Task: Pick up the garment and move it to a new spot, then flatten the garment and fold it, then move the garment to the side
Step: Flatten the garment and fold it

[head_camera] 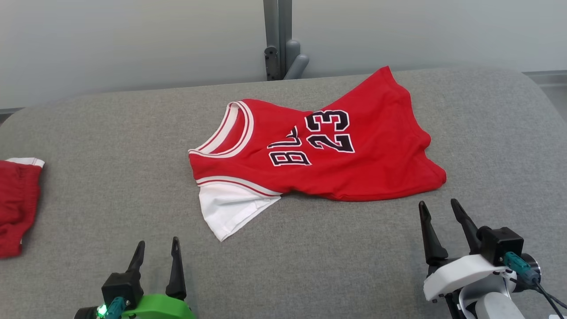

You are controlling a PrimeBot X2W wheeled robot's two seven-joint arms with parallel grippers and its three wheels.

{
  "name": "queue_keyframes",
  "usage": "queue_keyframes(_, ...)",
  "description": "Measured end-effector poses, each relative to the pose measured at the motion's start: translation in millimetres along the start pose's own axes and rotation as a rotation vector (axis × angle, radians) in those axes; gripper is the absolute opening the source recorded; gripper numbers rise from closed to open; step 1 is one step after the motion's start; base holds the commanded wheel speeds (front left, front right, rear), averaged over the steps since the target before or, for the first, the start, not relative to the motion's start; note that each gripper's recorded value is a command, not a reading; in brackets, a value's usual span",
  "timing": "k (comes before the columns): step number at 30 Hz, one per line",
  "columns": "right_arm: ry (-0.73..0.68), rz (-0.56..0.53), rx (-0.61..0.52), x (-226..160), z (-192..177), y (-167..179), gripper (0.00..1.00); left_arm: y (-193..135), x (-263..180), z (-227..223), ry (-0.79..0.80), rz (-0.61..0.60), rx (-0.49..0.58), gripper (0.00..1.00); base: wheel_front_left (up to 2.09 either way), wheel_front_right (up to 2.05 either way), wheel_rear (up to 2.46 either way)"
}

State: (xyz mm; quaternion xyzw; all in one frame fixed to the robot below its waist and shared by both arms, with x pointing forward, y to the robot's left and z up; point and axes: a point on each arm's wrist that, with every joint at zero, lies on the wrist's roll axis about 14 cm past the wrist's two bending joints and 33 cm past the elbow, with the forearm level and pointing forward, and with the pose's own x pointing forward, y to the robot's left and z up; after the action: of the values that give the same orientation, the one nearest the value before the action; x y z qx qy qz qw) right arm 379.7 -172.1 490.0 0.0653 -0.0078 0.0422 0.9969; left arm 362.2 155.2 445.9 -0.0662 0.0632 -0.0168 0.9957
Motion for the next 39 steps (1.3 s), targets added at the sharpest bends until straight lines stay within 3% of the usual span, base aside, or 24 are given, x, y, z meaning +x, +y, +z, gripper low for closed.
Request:
queue_keyframes(17, 0.015, 0.024, 0.008, -3.8, -5.4, 9.9, 1.0, 14.7, -7.9, 3.6, -0.014, 0.061, 0.005, 1.0, 0.0, 0.0, 0.0)
queue_keyframes(25, 0.032, 0.019, -0.004, 16.2, -12.1, 2.6, 1.0, -24.1, 25.3, 3.4, -0.002, -0.087, -0.058, 1.0, 0.0, 0.0, 0.0)
queue_keyframes(39, 0.095, -0.082, -0.017, 35.3, -37.4, -37.1, 1.0, -63.4, 49.1, -79.5, 0.266, -0.194, -0.143, 1.0, 0.0, 0.0, 0.0)
